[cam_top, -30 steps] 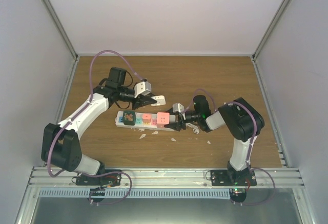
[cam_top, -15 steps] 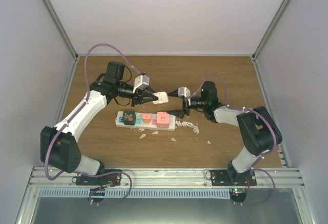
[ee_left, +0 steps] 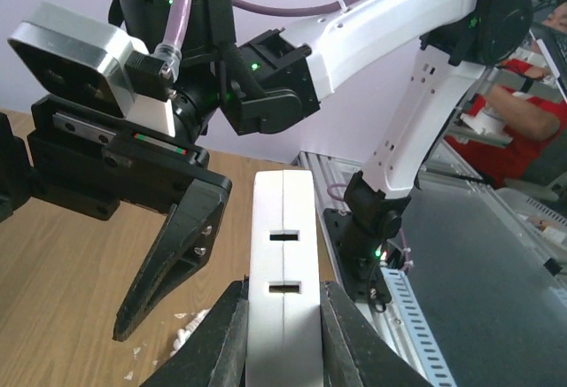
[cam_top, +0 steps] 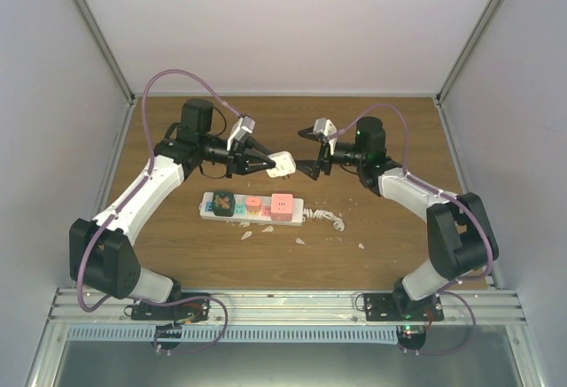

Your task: Pull the plug off the socket

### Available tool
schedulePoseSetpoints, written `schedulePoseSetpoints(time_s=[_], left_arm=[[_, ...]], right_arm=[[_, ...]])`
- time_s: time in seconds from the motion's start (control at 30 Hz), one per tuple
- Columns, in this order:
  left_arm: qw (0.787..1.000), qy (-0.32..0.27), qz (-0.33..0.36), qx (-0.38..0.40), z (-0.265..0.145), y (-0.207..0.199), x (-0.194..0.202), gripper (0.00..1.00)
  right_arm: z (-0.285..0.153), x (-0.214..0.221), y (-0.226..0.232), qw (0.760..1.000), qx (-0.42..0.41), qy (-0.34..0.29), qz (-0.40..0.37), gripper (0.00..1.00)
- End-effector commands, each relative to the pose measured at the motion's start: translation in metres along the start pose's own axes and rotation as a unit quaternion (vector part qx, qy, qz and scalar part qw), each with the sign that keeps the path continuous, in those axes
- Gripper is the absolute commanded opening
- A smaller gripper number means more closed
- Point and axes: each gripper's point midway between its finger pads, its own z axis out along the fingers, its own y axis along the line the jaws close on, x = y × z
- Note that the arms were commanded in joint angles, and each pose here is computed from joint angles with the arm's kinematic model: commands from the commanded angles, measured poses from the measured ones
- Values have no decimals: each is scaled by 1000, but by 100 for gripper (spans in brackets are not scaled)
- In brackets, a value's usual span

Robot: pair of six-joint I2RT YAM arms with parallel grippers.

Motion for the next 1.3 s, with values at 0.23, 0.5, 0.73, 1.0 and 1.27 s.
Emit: schedulePoseSetpoints(time_s=[0.23, 0.5, 0.73, 1.0, 1.27], left_arm=[[999, -19, -24, 10, 0, 3, -3, 0], [999, -24, -44, 11, 1, 11, 2, 0], [997, -32, -67, -6, -5, 24, 4, 0], [997, -33, -62, -14, -4, 26, 6, 0], [997, -30, -64, -13, 2, 24, 8, 0]], right_arm=[[-1, -38, 33, 998, -52, -39, 8, 100], [0, -41, 56, 995, -91, -49, 1, 100], [0, -38, 65, 994, -102, -49, -3, 100], [1, -44, 57, 995, -82, -53, 6, 100], [2, -51, 40, 997, -45, -63, 19, 98]])
